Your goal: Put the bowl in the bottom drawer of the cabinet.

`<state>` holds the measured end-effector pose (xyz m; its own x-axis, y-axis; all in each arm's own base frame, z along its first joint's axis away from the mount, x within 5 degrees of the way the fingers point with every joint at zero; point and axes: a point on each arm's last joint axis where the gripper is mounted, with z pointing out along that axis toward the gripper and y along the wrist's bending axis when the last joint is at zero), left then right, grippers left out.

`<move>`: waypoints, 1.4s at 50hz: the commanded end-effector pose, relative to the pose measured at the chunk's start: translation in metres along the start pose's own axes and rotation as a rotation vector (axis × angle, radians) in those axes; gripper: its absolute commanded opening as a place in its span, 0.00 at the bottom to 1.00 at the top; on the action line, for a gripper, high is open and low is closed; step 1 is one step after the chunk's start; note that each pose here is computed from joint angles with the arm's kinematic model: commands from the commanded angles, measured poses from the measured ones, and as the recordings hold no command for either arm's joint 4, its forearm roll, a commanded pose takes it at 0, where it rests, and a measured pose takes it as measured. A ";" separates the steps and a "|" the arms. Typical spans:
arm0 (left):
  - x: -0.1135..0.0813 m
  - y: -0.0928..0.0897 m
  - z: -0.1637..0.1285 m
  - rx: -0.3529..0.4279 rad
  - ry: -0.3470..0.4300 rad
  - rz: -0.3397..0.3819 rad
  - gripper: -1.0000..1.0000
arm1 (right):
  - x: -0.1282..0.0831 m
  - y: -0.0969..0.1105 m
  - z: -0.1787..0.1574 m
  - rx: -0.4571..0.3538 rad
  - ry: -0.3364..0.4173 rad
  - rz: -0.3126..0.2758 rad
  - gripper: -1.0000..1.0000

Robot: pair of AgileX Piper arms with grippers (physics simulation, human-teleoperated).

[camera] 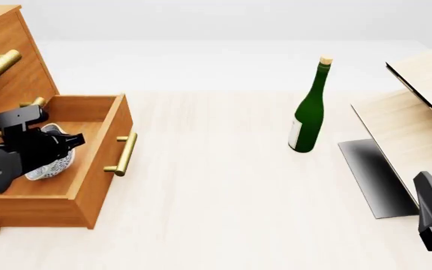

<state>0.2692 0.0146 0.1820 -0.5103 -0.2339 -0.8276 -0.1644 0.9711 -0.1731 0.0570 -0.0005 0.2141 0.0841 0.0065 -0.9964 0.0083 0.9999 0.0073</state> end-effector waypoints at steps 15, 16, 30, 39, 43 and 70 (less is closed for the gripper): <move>-0.005 -0.002 -0.007 0.013 -0.041 -0.012 1.00 | 0.000 0.000 0.000 0.000 0.000 0.000 1.00; -0.005 -0.002 -0.007 0.013 -0.041 -0.012 1.00 | 0.000 0.000 0.000 0.000 0.000 0.000 1.00; -0.007 -0.001 -0.009 0.011 -0.056 -0.013 1.00 | 0.000 0.000 0.000 0.000 0.000 0.000 1.00; -0.014 -0.014 -0.021 0.063 -0.105 -0.027 1.00 | 0.000 0.000 0.000 0.000 0.000 0.000 1.00; -0.018 -0.019 -0.026 0.082 -0.118 -0.030 1.00 | 0.000 0.000 0.000 0.000 0.000 0.000 1.00; -0.034 -0.045 -0.051 0.199 -0.209 -0.061 1.00 | 0.000 0.000 0.000 0.000 0.000 0.000 1.00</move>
<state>0.2549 -0.0168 0.2330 -0.3452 -0.2980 -0.8900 -0.0471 0.9526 -0.3006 0.0570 -0.0005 0.2141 0.0841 0.0066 -0.9964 0.0082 0.9999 0.0073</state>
